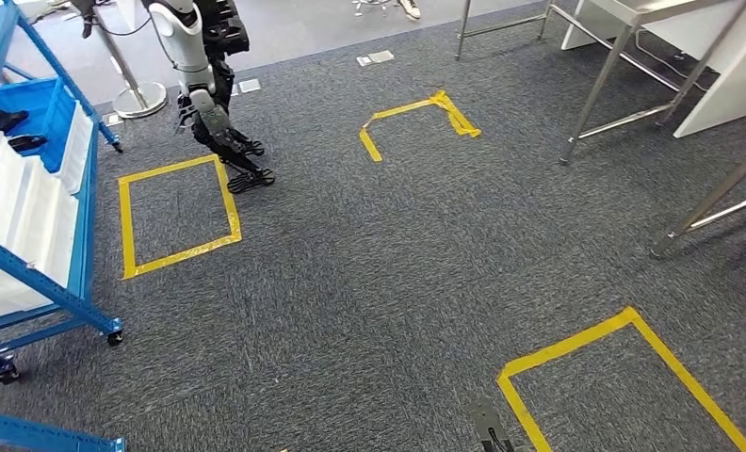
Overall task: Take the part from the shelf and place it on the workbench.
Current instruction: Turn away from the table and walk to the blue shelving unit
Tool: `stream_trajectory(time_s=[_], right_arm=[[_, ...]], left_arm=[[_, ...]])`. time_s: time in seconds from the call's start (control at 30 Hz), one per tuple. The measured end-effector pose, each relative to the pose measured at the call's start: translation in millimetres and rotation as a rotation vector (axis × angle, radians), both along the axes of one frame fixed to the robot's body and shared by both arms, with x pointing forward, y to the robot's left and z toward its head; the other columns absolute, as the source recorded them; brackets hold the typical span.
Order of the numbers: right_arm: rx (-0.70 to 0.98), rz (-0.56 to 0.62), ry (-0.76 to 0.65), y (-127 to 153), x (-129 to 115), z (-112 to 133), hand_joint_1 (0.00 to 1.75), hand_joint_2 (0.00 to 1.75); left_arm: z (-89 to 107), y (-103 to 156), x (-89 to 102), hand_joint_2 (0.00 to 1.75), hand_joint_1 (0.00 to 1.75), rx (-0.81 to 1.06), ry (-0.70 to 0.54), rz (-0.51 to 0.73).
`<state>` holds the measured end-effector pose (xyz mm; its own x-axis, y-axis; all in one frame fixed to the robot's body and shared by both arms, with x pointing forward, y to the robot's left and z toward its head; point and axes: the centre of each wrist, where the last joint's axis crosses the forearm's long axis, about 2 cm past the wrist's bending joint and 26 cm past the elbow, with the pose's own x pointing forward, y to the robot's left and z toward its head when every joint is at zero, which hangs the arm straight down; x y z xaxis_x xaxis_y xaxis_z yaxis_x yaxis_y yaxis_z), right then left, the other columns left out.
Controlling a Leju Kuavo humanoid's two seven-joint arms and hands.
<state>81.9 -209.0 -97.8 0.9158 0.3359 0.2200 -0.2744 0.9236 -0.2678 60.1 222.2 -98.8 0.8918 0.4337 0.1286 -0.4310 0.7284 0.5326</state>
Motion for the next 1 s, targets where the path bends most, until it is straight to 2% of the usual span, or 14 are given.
stream_trajectory(time_s=[0.17,0.3,0.57,1.0], right_arm=[[-0.005,-0.005,0.010,-1,-1,0,0.00,0.00],[-0.009,-0.012,0.024,-2,-4,-1,0.00,0.00],[-0.019,-0.015,0.044,-5,-13,-3,0.00,0.00],[-0.018,-0.011,0.044,-4,-13,-3,0.00,0.00]], left_arm=[[-0.3,-2,-1.8,0.00,0.00,-0.007,-0.020,-0.013],[0.0,-2,1.4,1.75,0.00,-0.012,-0.051,-0.020],[0.1,-2,3.1,1.75,0.00,-0.015,-0.065,-0.018],[-0.5,-1,-0.3,1.75,0.00,-0.016,-0.051,-0.009]])
